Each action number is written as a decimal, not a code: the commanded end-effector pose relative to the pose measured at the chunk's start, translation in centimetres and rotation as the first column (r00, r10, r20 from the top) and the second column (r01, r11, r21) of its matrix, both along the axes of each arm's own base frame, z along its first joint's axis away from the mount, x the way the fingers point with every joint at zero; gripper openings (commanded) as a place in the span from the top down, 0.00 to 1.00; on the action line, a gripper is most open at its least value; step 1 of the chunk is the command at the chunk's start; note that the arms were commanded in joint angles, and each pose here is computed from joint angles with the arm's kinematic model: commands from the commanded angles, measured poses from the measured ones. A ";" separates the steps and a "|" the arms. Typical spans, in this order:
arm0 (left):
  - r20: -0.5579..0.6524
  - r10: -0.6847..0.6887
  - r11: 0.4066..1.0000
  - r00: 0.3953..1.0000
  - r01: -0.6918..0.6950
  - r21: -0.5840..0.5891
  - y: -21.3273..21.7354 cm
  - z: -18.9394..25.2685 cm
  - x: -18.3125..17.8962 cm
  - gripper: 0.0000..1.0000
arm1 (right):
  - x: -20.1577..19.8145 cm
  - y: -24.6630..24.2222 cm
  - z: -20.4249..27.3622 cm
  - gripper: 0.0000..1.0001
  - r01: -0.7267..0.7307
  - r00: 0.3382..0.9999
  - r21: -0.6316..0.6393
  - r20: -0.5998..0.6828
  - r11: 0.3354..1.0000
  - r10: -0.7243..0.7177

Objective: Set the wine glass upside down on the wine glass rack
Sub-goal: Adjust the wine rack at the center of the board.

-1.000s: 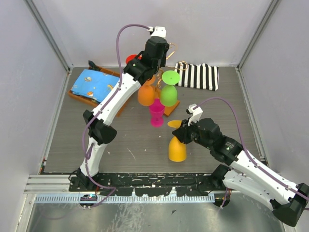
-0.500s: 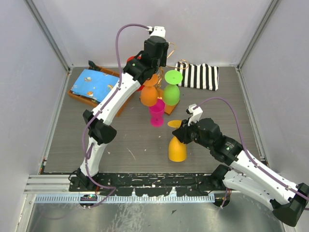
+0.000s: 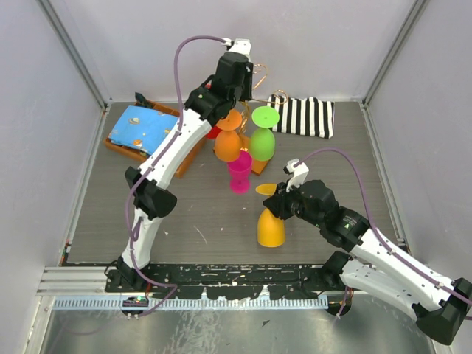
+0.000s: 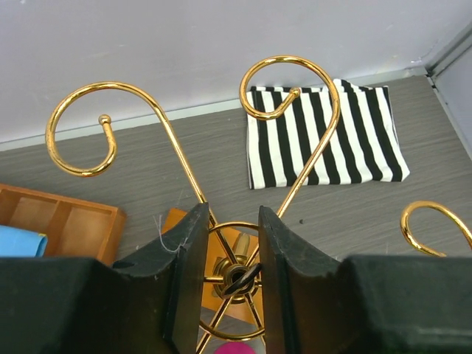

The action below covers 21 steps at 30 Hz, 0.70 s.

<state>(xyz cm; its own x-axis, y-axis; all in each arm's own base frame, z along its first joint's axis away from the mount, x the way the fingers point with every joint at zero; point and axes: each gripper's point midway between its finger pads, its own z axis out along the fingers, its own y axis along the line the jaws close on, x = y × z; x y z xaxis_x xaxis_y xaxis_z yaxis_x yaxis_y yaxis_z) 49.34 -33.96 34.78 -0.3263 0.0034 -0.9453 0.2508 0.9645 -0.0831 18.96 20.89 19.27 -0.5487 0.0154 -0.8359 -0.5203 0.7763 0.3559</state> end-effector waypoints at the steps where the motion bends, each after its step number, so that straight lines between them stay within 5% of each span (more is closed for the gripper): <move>1: -0.065 -0.010 1.000 0.998 0.011 0.018 1.9 -1.5 0.8 0.63 | 0.4 0.5 1.5 0.99 -0.002 0.999 0.043 0.045 0.999 0.000; 21: -0.121 -0.333 0.922 0.935 0.350 0.168 0.7 -2.9 -1.1 0.73 | 0.4 0.6 1.1 0.99 -0.003 0.999 0.039 0.032 0.999 0.002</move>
